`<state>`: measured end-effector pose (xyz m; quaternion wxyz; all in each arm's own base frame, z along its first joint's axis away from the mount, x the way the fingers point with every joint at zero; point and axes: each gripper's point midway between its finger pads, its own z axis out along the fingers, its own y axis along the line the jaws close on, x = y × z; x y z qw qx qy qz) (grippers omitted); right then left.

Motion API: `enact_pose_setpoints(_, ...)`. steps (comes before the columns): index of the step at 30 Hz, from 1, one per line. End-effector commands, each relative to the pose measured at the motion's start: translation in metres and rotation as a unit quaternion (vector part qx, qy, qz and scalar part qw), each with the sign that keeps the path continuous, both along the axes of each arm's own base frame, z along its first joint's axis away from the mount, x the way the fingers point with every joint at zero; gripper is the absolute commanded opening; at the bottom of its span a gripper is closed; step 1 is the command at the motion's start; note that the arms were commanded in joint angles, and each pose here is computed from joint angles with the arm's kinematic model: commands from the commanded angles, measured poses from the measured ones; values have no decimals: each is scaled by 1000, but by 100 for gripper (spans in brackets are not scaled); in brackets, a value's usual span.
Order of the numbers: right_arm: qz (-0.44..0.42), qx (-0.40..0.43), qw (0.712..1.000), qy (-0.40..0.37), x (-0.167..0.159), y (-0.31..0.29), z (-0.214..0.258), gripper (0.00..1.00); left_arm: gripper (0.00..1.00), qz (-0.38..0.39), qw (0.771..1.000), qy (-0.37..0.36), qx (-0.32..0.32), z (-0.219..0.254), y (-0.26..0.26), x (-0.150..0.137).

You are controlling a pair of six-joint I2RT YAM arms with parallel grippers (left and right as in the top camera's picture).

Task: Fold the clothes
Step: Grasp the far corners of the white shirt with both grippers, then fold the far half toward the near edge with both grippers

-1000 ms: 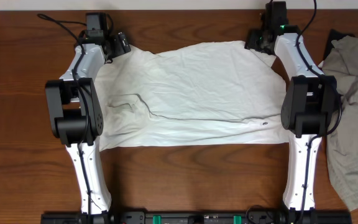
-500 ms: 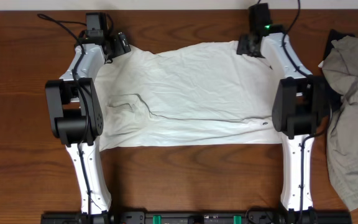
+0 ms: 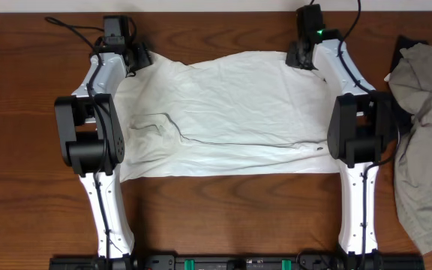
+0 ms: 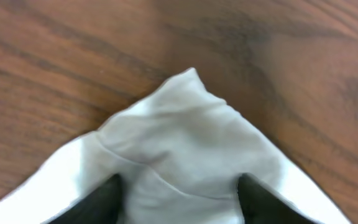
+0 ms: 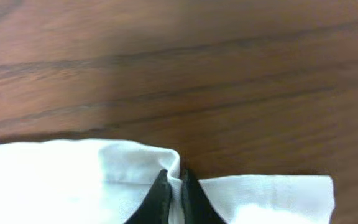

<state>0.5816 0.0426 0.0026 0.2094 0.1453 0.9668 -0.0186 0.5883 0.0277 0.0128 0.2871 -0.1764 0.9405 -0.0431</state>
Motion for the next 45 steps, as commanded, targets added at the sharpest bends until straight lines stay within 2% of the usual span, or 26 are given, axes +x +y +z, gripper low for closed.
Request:
enact_pose_setpoints(1, -40, -5, 998, 41, -13, -30, -29, 1, 40, -1, 1000, 3, 6, -3, 2, 1)
enact_pose_setpoints(3, -45, -6, 998, 45, -14, -37, -23, 1, 27, -1, 1000, 0, 7, 2, 2, 2)
enact_pose_setpoints(6, -52, -5, 998, 43, -11, -44, -12, 1, 19, -1, 1000, -12, 7, 16, 2, 4)
enact_pose_setpoints(7, -53, -5, 998, 41, -10, -46, -8, 1, 13, -1, 1000, -19, 8, 23, 2, 5)
enact_pose_setpoints(10, -53, -2, 998, 35, -6, -45, 2, 1, 13, -1, 999, -33, 8, 37, 2, 8)
enact_pose_setpoints(14, -47, -1, 998, 34, -5, -39, 6, 1, 6, -3, 999, -35, 9, 42, 2, 8)
enact_pose_setpoints(20, -41, -5, 998, 38, -7, -38, 6, 1, 6, -3, 1000, -26, 9, 42, 2, 3)
enact_pose_setpoints(25, -41, -5, 998, 47, -11, -38, 6, 1, 6, -7, 999, -35, 3, 65, -1, 0)
enact_pose_setpoints(31, -52, -3, 996, 67, -24, -40, 15, 1, 6, -8, 1000, -13, 1, 88, -2, -22)
enact_pose_setpoints(45, -70, -7, 990, 119, -67, -45, 55, 1, 6, -2, 997, 72, -2, 67, 1, -58)
